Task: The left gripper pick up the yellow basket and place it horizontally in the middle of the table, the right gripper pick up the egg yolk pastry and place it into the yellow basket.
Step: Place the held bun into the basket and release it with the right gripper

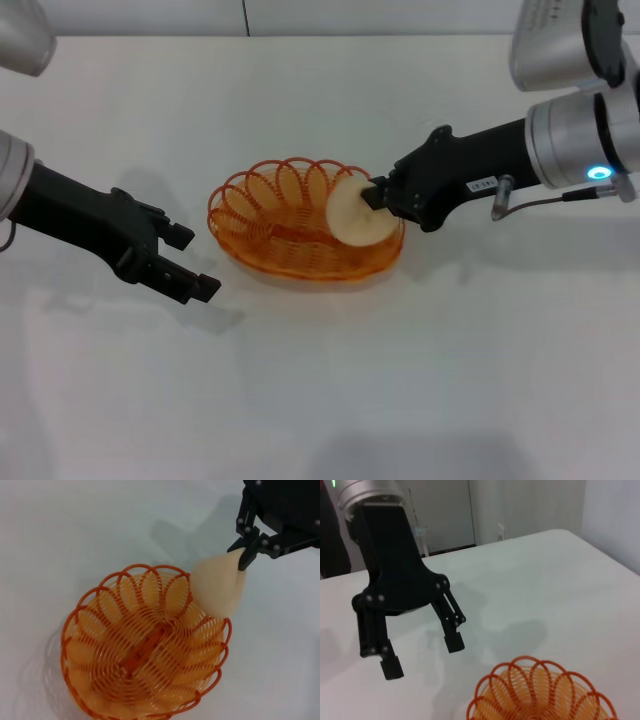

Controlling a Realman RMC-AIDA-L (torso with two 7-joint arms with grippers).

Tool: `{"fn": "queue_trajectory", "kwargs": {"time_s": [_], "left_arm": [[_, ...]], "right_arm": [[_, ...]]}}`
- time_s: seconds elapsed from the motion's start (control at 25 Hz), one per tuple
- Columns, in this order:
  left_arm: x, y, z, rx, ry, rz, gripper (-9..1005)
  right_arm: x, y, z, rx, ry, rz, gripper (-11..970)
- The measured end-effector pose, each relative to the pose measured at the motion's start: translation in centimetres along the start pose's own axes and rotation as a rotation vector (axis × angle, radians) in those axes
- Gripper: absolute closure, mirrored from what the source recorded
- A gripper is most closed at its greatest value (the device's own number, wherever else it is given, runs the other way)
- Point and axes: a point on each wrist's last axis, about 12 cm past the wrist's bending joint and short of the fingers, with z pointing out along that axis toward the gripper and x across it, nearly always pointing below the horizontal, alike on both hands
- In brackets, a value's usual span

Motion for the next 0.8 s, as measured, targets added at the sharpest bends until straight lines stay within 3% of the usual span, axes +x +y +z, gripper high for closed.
{"fn": "queue_trajectory", "kwargs": {"time_s": [0.8], "left_arm": [[-0.3,-0.1,0.3,0.003,-0.011,-0.002,108]], "right_arm": [[-0.6,0.4,1.9,-0.016,0.018,-0.03,814]]}}
